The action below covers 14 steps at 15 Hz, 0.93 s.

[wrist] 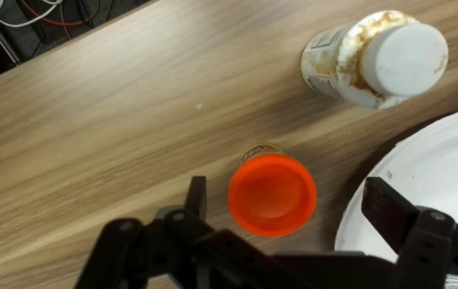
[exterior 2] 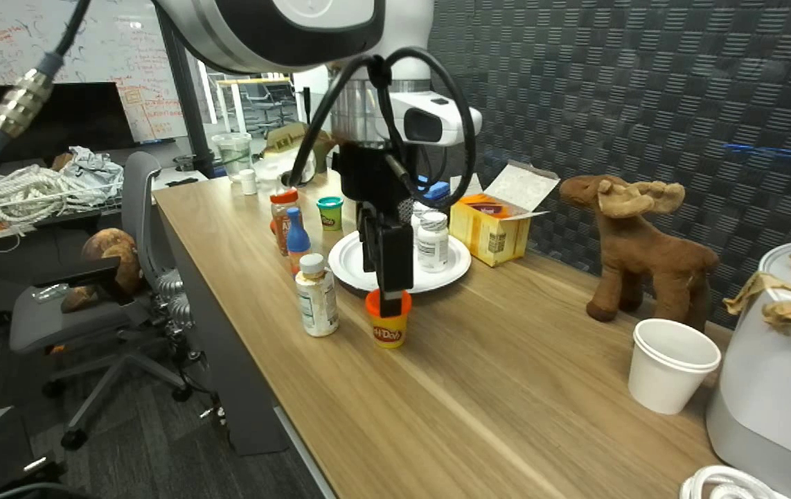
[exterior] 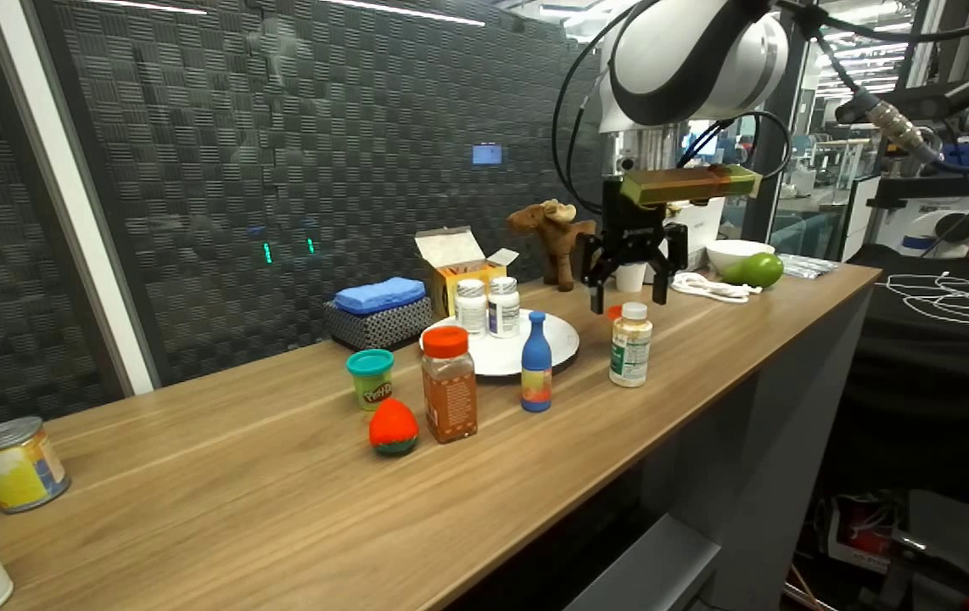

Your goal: Put the bottles and orange plushie surrounding the white plate on the white plate

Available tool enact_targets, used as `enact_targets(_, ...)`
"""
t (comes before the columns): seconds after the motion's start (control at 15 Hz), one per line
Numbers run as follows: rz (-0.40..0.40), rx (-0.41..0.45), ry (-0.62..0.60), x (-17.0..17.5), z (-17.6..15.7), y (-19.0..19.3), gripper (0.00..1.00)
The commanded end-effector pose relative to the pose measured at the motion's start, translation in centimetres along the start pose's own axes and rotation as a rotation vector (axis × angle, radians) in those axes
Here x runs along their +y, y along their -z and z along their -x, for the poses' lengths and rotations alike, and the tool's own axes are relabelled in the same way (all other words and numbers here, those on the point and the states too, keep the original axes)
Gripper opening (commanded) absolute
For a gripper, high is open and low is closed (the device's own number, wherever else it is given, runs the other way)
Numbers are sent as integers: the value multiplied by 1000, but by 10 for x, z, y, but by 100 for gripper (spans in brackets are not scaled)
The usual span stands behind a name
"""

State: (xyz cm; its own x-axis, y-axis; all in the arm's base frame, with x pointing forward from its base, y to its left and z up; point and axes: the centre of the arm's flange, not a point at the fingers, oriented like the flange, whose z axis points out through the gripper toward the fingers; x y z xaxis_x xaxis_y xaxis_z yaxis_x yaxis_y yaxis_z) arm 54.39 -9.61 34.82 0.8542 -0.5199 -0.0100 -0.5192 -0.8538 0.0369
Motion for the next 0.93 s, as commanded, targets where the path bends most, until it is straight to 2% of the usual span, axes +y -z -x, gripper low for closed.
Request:
enact_targets(0.0, -43, 10, 27, 4, 0, 5, 100)
enact_targets(0.33, -64, -12, 31, 8, -1, 3, 99)
enact_targets(0.4, -68, -17, 32, 8, -2, 2, 91)
enact_targets(0.53, -69, -22, 42, 11, -4, 1, 84)
enact_targets(0.6, -68, -25, 45, 12, -6, 1, 85)
enact_targets(0.67, -68, -29, 48, 14, -6, 0, 95)
enact_targets(0.87, -71, -45, 62, 17, -9, -3, 100)
